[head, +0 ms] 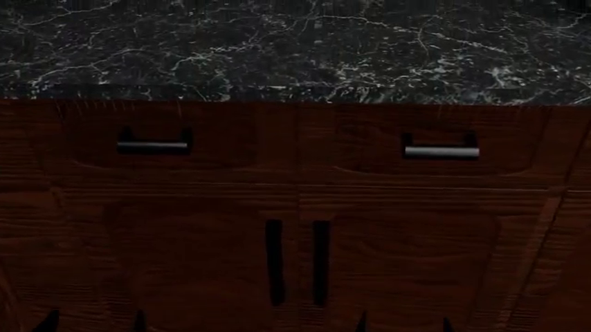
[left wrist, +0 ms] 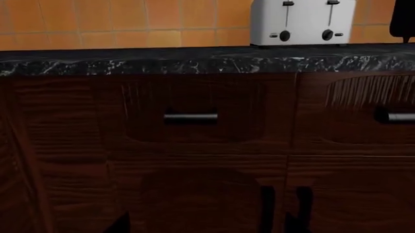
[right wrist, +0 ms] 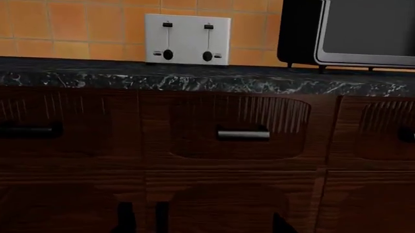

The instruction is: Navigate to the stove.

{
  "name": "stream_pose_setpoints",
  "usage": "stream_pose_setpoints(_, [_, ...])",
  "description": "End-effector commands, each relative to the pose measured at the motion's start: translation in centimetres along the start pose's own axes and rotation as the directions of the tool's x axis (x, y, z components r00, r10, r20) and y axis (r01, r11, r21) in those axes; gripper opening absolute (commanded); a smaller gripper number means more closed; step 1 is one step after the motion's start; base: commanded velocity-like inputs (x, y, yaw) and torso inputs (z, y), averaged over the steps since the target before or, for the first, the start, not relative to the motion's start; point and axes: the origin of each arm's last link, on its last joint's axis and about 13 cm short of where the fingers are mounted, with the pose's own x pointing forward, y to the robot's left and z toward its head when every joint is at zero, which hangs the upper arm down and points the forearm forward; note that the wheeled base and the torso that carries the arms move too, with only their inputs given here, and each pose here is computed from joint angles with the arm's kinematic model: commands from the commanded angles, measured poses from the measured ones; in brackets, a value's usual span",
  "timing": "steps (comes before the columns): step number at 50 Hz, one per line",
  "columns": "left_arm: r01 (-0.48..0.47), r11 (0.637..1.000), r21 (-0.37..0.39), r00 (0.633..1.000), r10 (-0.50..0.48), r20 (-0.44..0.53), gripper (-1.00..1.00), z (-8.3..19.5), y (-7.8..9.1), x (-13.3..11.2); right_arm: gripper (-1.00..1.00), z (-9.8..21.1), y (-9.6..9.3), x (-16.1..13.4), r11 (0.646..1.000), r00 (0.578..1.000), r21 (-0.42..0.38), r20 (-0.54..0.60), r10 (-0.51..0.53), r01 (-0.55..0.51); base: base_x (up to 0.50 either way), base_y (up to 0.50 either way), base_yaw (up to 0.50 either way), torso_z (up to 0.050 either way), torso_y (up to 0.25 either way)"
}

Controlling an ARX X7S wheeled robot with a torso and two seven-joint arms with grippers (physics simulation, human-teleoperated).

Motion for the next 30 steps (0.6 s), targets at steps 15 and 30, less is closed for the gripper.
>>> stream_pose_setpoints(15, [-0.002,1.0,-0.002,1.0,0.002,-0.002,1.0,0.04,0.01,-0.04,1.0,0.09,0.01,-0.12,1.0,1.0,-0.002,0.006,0.002,-0.002,0.0,-0.28,0.0,0.0,0.001])
stream_pose_setpoints(30, [-0.001,1.0,-0.003,1.0,0.001,-0.002,1.0,0.03,0.08,-0.05,1.0,0.03,0.05,-0.03,1.0,1.0,0.005,-0.003,0.001,-0.001,-0.25,-0.09,0.0,0.0,0.0])
